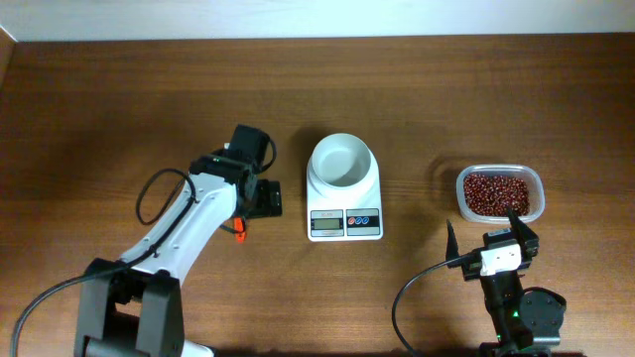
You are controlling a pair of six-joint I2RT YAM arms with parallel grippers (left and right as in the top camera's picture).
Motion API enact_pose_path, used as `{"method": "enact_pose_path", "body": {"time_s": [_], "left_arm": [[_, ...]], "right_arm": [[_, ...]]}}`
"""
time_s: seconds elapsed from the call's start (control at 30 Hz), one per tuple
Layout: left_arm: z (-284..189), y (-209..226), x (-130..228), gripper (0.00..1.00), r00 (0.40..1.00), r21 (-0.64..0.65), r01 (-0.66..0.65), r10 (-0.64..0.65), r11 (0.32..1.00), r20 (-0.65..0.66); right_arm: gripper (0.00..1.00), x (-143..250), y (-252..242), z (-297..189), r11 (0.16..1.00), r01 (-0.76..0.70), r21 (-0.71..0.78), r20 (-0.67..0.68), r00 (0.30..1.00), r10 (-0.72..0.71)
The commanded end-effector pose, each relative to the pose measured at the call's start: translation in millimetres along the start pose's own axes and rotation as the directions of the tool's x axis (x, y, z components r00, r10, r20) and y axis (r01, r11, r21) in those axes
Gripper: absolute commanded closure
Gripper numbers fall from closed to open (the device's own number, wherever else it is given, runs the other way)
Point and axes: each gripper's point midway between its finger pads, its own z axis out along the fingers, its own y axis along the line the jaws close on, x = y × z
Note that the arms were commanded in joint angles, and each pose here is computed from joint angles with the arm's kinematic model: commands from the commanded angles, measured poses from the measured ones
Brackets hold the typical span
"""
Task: Scoop item into bowl and weigh 50g on scale
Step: 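Move the left gripper down onto the orange scoop handle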
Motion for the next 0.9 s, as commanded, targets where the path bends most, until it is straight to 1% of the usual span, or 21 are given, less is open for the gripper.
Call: {"method": "enact_pose_path", "body": {"time_s": [0.0,0.07,0.13,0.17,0.2,0.27,0.37,0.5,0.63,0.73,0.87], "left_arm": [[12,10,12,0.01,0.998,-0.029,0.063,-0.064,0.998,-0.006],[15,11,16,0.01,0.998,-0.032,0.067,-0.068,0.997,-0.012],[20,12,20,0.26,0.997,-0.034,0.073,-0.074,0.997,-0.018],[23,12,23,0.41,0.997,-0.034,0.073,-0.073,0.997,-0.018],[26,12,24,0.44,0.997,-0.035,0.073,-0.073,0.997,-0.018],[29,14,27,0.45,0.997,-0.04,0.072,-0.073,0.997,-0.017],[35,23,30,0.48,0.996,-0.061,0.089,-0.09,0.994,-0.016],[44,29,29,0.54,0.992,-0.047,0.124,-0.125,0.991,0.0],[51,27,26,0.55,0.991,-0.033,0.129,-0.128,0.991,0.032],[54,26,26,0.53,0.991,-0.023,0.131,-0.13,0.991,0.044],[56,21,31,0.58,0.991,0.006,0.129,-0.129,0.992,0.023]], "right_arm": [[0.01,1,4,0,1.0,0.0,-0.015,0.0,1.0,0.0],[0.01,1,4,0,1.0,0.0,-0.015,0.0,1.0,0.0],[0.01,1,4,0,1.0,0.0,-0.015,0.0,1.0,0.0],[0.01,1,4,0,1.0,0.0,-0.015,0.0,1.0,0.0],[0.01,1,4,0,1.0,0.0,-0.015,0.0,1.0,0.0],[0.01,1,4,0,1.0,0.0,-0.015,0.0,1.0,0.0],[0.01,1,4,0,1.0,-0.001,-0.015,0.0,1.0,0.001],[0.01,1,4,0,1.0,0.0,-0.015,0.0,1.0,0.0],[0.01,1,4,0,1.0,0.0,-0.015,0.0,1.0,0.0],[0.01,1,4,0,1.0,0.0,-0.015,0.0,1.0,0.0],[0.01,1,4,0,1.0,0.0,-0.015,0.0,1.0,0.0]]}}
